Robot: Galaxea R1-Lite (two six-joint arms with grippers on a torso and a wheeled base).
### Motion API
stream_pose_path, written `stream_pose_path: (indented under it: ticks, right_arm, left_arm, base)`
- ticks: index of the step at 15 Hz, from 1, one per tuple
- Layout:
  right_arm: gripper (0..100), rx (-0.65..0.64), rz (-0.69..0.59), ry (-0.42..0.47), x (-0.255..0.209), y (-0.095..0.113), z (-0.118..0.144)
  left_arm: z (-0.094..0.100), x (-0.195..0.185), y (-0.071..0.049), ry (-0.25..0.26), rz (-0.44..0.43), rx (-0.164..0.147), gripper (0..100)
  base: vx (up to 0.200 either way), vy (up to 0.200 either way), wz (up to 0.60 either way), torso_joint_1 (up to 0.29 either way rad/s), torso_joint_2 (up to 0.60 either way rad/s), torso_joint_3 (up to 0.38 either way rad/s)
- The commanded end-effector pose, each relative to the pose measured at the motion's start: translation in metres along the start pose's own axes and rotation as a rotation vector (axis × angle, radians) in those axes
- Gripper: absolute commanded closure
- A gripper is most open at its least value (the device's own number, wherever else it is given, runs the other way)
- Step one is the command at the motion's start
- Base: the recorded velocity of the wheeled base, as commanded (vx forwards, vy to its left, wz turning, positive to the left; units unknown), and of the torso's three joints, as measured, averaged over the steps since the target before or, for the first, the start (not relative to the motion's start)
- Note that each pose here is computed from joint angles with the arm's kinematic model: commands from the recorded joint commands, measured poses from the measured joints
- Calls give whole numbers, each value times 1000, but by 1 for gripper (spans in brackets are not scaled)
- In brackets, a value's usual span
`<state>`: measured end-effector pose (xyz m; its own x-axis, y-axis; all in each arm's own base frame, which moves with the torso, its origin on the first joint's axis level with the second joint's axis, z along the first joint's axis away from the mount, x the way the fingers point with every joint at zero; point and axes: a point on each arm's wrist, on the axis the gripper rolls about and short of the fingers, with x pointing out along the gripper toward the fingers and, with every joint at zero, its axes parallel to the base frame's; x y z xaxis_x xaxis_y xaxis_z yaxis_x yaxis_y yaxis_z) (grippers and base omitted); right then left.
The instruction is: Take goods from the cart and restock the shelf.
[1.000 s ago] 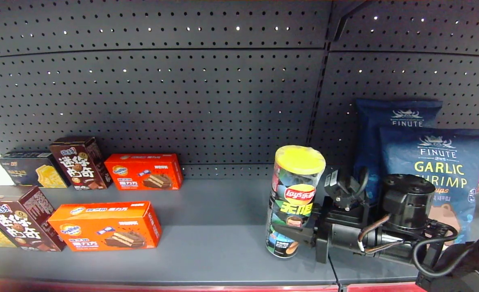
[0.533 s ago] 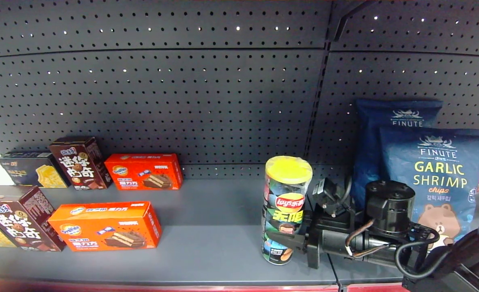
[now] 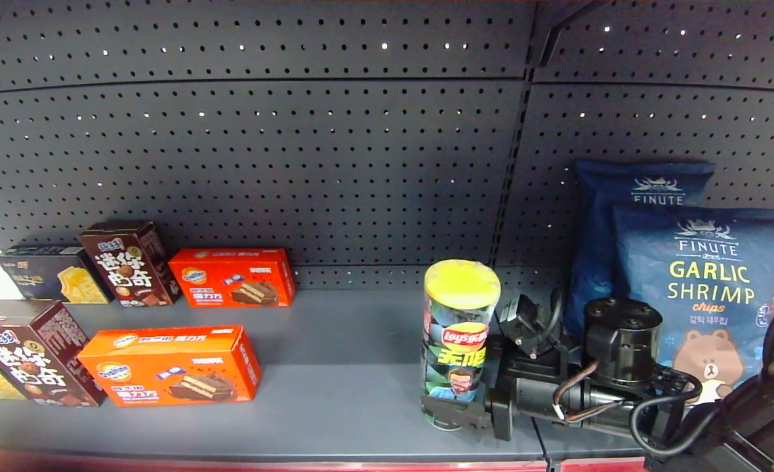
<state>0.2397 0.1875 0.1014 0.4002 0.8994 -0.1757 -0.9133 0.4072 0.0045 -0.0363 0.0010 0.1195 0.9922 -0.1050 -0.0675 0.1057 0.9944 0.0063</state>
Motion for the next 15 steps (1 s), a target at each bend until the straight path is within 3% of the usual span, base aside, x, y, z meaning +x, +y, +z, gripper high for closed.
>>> stream_pose_path:
  ticks: [1, 9, 12, 13, 15]
  right_arm:
    - [0, -1, -11, -1, -1, 1, 1]
    - [0, -5, -69, -21, -48, 11, 12]
    - [0, -18, -99, -57, -70, 17, 23]
    - [0, -45, -142, -109, -91, 19, 44]
    - [0, -48, -153, -114, -110, 31, 55]
  left_arm:
    - [0, 0, 0, 1, -1, 1, 100]
    - [1, 0, 0, -5, -2, 6, 100]
    - [6, -1, 0, -46, -3, 3, 100]
    - [12, -3, 0, -84, -6, 9, 100]
    - [21, -8, 0, -115, -8, 10, 100]
  base:
    - [0, 0, 0, 0, 0, 0]
    - [0, 0, 0, 0, 0, 0]
    - [0, 0, 0, 0, 0, 0]
    - [0, 0, 0, 0, 0, 0]
    - [0, 0, 0, 0, 0, 0]
